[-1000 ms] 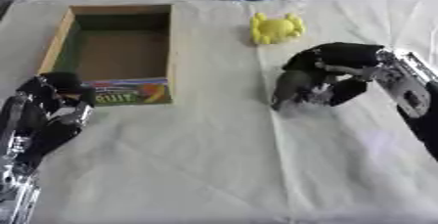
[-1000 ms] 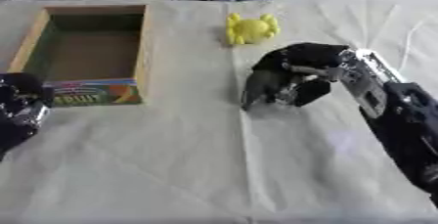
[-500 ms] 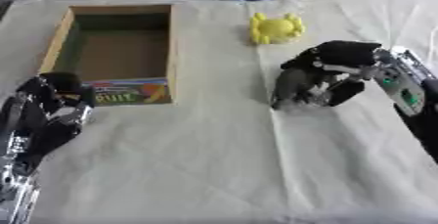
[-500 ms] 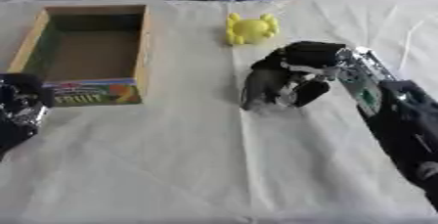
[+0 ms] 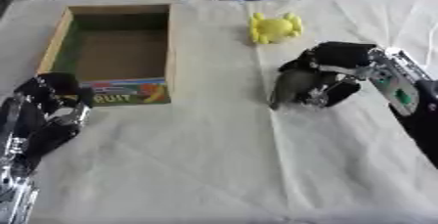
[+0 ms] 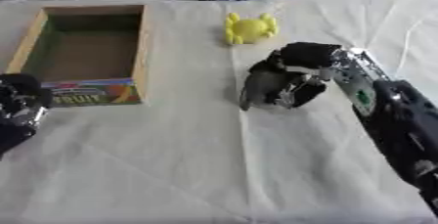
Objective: Pick up objects on the table and place them in the box.
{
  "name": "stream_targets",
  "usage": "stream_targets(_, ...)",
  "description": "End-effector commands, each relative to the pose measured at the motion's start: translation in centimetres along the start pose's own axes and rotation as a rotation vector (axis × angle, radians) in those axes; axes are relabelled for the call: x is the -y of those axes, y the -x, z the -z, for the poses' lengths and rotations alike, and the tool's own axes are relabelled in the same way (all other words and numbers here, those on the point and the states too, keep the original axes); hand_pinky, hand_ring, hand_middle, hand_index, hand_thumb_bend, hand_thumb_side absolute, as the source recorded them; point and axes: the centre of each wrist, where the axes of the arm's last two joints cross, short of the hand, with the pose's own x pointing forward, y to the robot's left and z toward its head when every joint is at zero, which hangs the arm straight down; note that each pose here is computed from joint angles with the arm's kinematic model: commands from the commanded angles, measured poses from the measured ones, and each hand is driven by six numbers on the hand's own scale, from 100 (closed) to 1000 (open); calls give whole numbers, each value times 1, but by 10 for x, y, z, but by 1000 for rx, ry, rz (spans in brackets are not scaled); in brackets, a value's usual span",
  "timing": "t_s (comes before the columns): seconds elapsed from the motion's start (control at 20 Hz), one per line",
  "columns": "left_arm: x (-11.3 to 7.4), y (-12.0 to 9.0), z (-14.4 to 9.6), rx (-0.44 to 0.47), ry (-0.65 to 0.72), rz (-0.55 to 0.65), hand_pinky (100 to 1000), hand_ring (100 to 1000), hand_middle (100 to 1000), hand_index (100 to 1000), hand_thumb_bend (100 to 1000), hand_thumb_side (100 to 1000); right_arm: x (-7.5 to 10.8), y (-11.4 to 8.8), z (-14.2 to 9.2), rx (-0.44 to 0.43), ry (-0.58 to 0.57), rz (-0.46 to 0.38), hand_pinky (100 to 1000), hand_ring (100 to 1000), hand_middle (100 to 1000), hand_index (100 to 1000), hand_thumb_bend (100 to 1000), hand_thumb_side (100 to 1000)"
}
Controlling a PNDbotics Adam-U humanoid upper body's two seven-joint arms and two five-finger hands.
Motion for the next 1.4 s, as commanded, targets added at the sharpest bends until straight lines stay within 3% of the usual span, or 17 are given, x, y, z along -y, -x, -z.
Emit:
stream_targets(0.05,-3,-5,2,19,7,7,535,627,567,652,329,100,15,3,-3,114,-82,-63,464,296,297,629,100,349)
stream_targets(0.25,-3,-4,1,16,7,8,535,626,567,652,328,100,39,4,-1,149,-10,-62,456,280,280,617,100,320)
stream_targets(0.3,-3,-4,1,15,8,9,535,626,567,652,326,100,48,3,0,162,8,-64,456,279,280,615,100,438)
stream_targets(0.35,-3,-4,1,14,9,9,535,626,567,652,327,100,57,3,1,178,25,-65,457,279,279,615,100,313)
stream_targets(0.4,-3,-4,1,12,10,10,535,626,567,652,327,100,67,3,2,194,43,-68,459,279,279,616,100,370)
stream_targets(0.45,-3,-3,1,11,10,10,535,626,567,653,327,100,76,3,3,208,56,-69,459,278,278,616,100,310)
stream_targets(0.8,-2,-3,0,8,23,14,536,626,567,653,324,100,134,-2,15,313,123,-94,473,282,281,621,100,316)
stream_targets(1.1,-2,-6,3,25,35,13,537,626,567,653,323,100,165,-7,28,379,165,-92,479,283,281,625,100,308)
stream_targets(1.4,2,-13,10,55,60,6,537,626,567,653,323,100,181,-12,45,418,187,-88,482,284,282,628,100,304)
